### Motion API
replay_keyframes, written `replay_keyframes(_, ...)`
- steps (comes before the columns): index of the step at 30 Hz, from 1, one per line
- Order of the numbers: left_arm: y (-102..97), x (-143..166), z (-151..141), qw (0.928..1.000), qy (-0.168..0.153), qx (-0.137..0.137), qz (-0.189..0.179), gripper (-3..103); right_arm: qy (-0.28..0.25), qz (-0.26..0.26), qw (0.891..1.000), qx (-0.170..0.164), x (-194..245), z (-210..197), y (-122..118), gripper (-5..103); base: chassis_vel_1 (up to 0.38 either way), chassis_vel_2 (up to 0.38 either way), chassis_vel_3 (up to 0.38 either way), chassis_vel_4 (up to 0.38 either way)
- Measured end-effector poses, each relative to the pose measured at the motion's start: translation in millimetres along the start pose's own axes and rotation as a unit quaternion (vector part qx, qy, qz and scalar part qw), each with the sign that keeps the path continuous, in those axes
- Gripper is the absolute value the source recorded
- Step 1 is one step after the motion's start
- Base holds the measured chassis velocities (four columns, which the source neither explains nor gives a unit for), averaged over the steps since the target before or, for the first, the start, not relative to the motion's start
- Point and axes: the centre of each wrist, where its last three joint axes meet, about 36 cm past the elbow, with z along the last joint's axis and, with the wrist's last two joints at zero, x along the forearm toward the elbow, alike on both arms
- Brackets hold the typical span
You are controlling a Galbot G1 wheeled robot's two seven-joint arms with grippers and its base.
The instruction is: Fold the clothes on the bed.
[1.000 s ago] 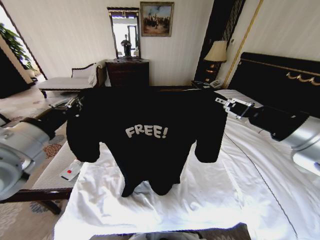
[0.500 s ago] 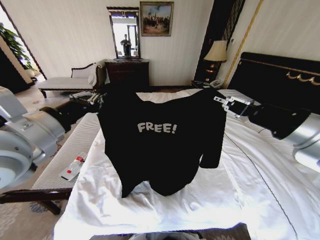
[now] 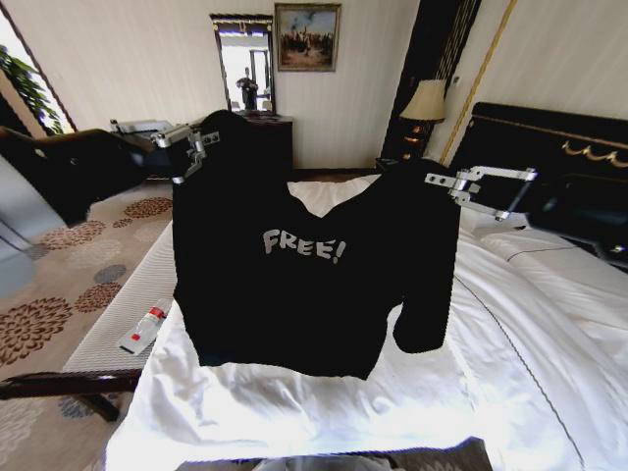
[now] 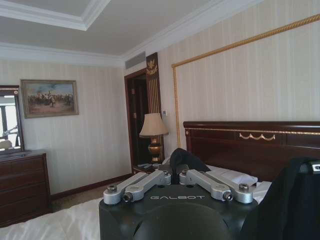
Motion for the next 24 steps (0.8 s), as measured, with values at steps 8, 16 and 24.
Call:
replay_keyframes(8,5.7,4.2,3.0,0.9993,0.020,0.021,-0.021,2,0.008,-0.001,1.000,0.001,1.8,-3.5,5.2,1,0.000,0.000,0.000,0.000)
replay_keyframes(16,24.9,-12.4,37.0,0.9963,0.048,0.043,-0.057,2,0.032,0.028,0.998,-0.051,-15.5,23.4,-27.4,1,0.000,0.000,0.000,0.000)
replay_keyframes(24,42.6,-40.8,131.6,0.9895,0.120,0.037,-0.072,2,0.078,0.050,0.990,-0.102,-51.4,91.8,-68.4,1,0.000,0.000,0.000,0.000)
